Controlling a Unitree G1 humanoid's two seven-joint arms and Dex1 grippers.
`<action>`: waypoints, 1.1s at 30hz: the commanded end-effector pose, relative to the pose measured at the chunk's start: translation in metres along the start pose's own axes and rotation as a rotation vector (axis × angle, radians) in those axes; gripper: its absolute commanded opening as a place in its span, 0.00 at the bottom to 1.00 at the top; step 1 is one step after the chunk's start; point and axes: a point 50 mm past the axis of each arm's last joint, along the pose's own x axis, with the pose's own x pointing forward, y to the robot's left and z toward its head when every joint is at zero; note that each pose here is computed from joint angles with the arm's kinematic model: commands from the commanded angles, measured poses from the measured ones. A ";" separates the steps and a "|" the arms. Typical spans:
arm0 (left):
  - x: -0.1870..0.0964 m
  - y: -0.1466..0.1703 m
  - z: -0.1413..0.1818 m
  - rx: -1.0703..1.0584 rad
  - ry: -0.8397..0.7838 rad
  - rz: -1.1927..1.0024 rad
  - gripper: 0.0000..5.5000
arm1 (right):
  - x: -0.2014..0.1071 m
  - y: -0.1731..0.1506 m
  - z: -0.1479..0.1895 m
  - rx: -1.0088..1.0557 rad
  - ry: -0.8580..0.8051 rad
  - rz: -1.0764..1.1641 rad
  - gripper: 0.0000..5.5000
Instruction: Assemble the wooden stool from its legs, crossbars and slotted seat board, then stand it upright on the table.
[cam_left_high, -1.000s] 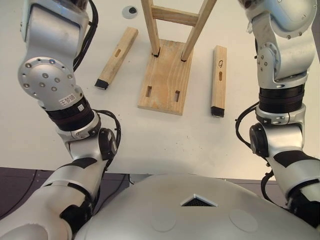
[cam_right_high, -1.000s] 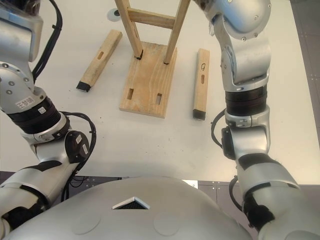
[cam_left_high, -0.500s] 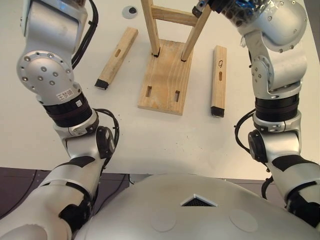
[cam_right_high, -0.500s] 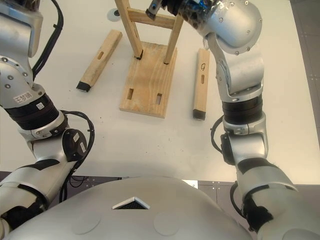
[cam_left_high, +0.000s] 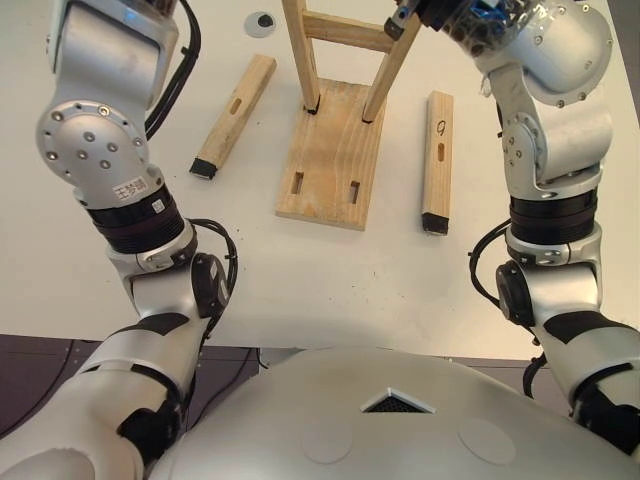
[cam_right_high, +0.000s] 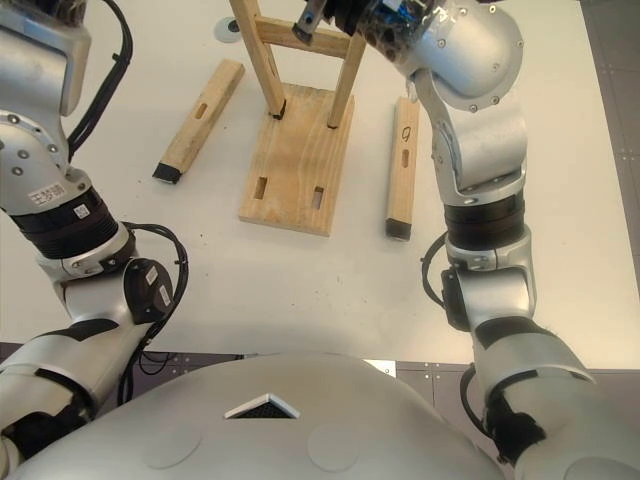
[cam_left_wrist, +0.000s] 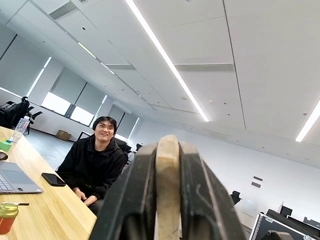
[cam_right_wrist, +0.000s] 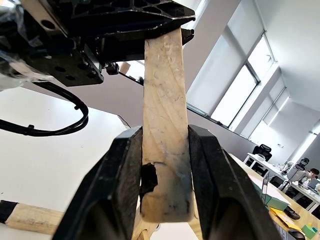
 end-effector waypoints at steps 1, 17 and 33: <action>-0.004 0.004 0.003 0.027 0.026 0.020 0.07 | 0.002 0.000 0.002 0.044 0.013 0.031 0.30; -0.104 0.055 0.052 0.262 0.140 0.379 0.07 | -0.022 -0.037 0.008 0.376 0.020 -0.121 0.24; -0.132 0.158 -0.027 0.245 0.155 0.602 0.07 | -0.031 -0.090 0.016 0.722 -0.194 -0.388 0.00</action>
